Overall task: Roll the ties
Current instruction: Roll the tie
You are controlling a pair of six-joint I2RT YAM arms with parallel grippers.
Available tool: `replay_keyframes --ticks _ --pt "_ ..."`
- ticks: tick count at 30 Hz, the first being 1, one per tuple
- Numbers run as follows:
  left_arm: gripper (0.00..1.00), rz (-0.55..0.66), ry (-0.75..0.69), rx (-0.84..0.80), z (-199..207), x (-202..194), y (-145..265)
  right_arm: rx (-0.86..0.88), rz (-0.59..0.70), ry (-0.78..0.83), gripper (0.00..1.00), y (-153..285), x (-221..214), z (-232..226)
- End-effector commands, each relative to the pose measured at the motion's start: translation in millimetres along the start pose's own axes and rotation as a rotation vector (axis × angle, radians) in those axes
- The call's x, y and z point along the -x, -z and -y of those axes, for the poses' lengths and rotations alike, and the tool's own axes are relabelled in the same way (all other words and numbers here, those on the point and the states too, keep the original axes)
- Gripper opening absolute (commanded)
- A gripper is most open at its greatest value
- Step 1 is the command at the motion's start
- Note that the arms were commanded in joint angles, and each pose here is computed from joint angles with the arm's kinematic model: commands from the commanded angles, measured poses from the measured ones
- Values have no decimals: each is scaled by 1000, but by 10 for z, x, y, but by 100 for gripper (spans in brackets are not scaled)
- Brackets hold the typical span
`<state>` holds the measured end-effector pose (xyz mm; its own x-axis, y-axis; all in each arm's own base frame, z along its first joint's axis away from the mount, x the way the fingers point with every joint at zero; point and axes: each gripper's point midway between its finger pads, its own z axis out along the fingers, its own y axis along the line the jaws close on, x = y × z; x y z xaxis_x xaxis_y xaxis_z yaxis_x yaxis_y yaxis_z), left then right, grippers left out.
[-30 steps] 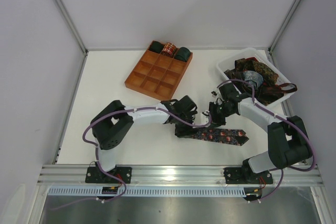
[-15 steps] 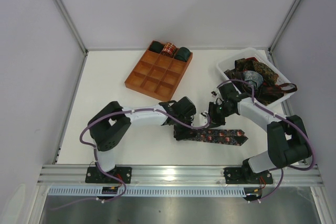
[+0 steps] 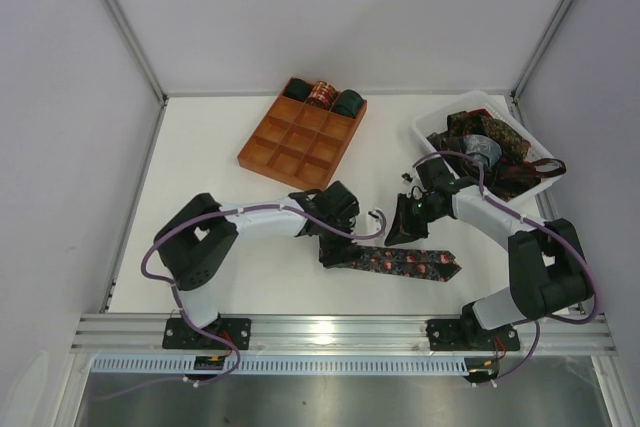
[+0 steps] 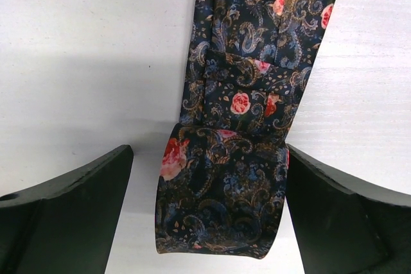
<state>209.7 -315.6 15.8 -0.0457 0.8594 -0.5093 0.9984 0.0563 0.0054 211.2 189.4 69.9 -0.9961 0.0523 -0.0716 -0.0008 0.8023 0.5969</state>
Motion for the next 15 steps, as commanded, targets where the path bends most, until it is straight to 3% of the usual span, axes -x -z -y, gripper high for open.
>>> replay_keyframes --ticks 1,8,15 --pt "100 -7 -1 -7 46 -63 69 26 9 1 4 2 46 -53" --pt "100 177 5 68 -95 431 336 25 3 2 4 -18 47 -56" --pt "100 259 -35 -103 142 765 584 23 10 12 4 -5 113 -103"
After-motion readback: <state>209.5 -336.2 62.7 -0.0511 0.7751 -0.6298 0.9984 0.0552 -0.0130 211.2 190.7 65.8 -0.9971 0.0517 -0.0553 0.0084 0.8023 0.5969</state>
